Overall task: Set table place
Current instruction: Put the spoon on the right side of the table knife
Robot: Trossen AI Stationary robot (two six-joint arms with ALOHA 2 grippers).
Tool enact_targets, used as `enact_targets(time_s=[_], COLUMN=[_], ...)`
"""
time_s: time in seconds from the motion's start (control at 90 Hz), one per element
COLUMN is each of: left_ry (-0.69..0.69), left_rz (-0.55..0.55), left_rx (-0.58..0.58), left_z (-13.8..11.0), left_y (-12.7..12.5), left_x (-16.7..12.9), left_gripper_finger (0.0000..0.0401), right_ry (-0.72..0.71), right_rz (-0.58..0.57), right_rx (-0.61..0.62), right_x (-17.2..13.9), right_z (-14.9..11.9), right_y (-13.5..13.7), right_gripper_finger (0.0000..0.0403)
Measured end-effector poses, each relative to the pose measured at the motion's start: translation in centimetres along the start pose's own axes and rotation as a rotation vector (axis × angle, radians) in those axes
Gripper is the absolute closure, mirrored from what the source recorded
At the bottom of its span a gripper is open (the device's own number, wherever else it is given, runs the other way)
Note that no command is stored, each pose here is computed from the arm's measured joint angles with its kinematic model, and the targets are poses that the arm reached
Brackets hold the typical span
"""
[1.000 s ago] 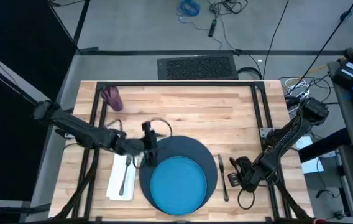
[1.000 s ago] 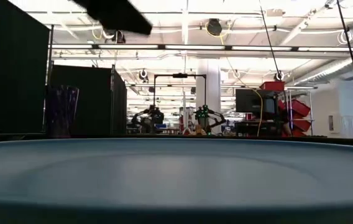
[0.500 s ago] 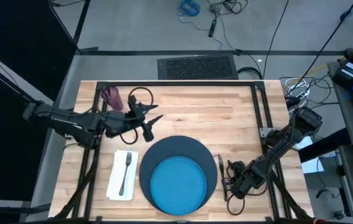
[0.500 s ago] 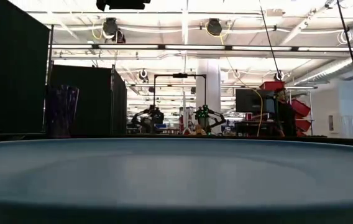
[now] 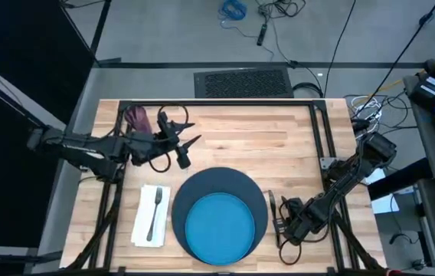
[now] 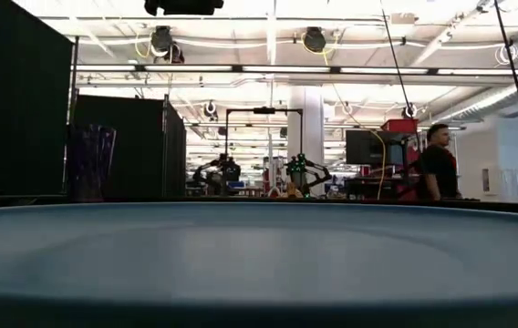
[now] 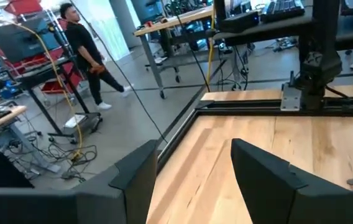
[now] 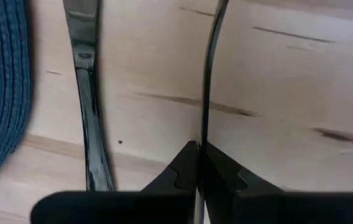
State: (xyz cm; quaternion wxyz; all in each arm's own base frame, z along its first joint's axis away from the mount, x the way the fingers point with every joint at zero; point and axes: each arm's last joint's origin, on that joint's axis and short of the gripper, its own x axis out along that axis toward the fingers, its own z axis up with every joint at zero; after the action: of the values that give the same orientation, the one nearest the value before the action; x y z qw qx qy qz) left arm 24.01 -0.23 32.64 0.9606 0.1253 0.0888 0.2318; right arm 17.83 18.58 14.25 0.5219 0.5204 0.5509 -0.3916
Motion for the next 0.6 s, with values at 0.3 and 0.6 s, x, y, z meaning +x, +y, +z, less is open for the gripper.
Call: enact_targets(time_s=[0.3, 0.6], left_ry=[-0.001, 0.001], left_rz=[-0.008, -0.009], left_rx=[-0.001, 0.000], left_z=[-0.01, -0.03], left_y=[0.00, 0.00], left_x=[0.02, 0.02], left_gripper_finger=[0.0212, 0.0212], right_ry=[0.023, 0.029], right_rz=[-0.019, -0.010], right_rx=[0.000, 0.000], right_x=[0.00, 0.00], right_z=[-0.06, -0.12], right_y=[-0.06, 0.02], right_gripper_finger=[0.0362, 0.0305])
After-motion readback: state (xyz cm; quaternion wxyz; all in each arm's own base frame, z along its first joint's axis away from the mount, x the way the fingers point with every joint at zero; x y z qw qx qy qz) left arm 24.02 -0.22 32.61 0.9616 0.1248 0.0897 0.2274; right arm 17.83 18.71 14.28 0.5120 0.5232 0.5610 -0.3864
